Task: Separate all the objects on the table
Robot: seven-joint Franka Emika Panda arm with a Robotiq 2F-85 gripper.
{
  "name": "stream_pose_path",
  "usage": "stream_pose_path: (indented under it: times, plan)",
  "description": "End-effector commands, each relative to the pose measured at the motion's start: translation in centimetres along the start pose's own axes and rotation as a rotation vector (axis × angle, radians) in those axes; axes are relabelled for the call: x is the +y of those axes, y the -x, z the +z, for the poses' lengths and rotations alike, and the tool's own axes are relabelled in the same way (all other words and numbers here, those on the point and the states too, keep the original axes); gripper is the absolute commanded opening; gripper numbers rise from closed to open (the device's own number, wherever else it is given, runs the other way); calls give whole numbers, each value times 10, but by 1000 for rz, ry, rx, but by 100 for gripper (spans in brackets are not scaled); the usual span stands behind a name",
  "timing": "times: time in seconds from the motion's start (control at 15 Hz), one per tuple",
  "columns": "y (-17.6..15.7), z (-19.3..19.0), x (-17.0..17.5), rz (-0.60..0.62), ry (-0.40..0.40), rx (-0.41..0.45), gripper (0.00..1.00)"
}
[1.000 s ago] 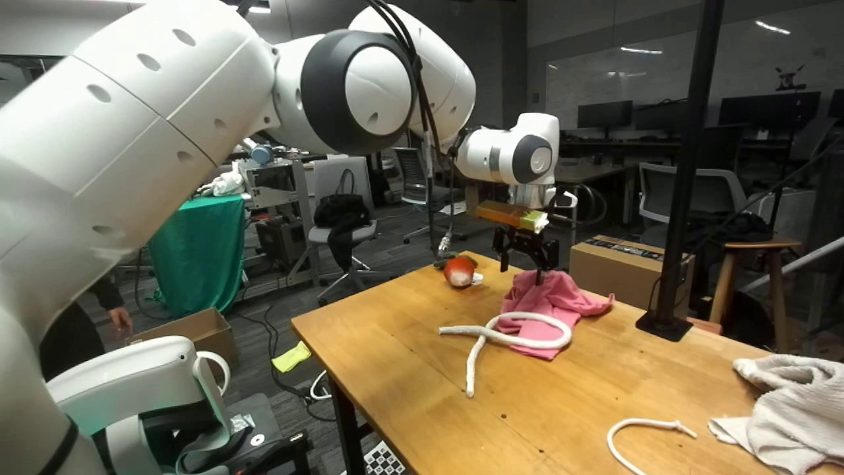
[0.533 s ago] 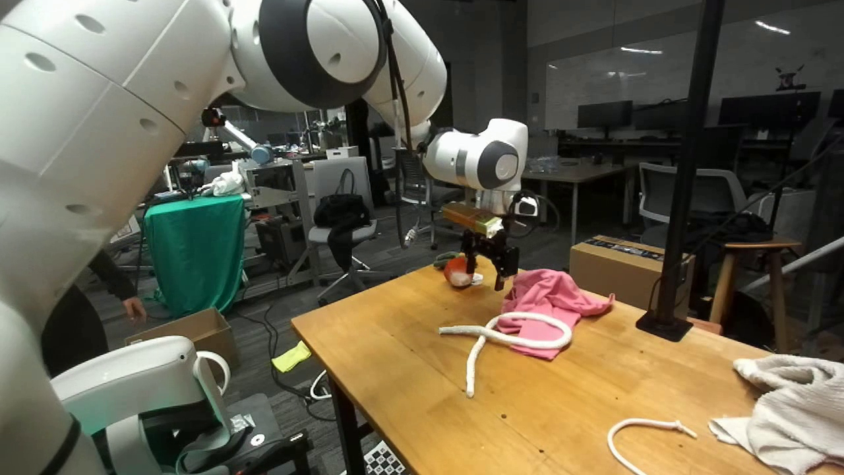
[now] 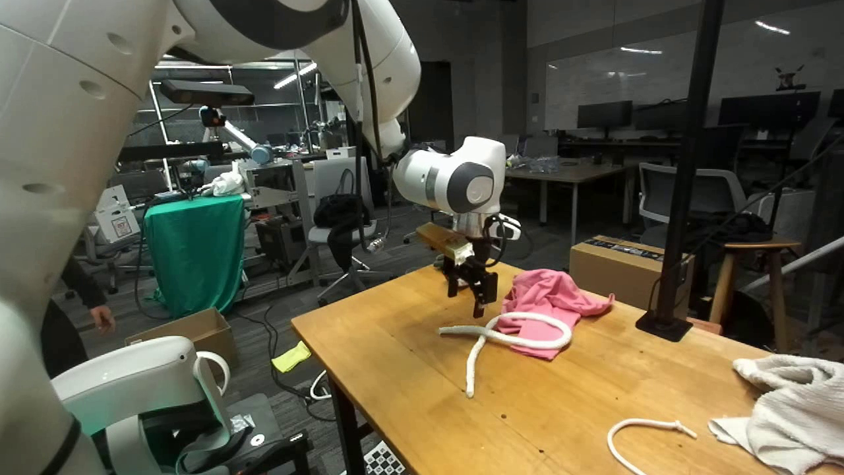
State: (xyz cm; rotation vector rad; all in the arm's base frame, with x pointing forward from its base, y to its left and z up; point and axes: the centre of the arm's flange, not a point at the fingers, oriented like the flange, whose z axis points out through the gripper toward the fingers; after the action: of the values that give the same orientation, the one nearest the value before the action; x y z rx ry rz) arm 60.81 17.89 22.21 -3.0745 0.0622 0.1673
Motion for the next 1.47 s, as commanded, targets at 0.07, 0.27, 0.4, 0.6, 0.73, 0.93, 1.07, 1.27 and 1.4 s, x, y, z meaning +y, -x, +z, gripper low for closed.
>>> stream_pose_path:
  times: [0.07, 0.27, 0.4, 0.6, 0.73, 0.93, 1.07, 1.27, 1.4]
  plan:
    - [54, -1, 19, 35, 4, 28, 100]
    - [70, 11, 20, 44, 6, 21, 100]
    - [77, 19, 20, 46, 7, 23, 100]
    - [84, 26, 18, 40, 4, 36, 100]
    - [85, 29, 17, 44, 6, 54, 100]
    - [83, 27, 16, 55, 14, 84, 100]
    - [77, 25, 17, 58, 20, 96, 100]
    - [67, 22, 21, 63, 39, 110, 100]
    - [59, 21, 25, 67, 52, 117, 100]
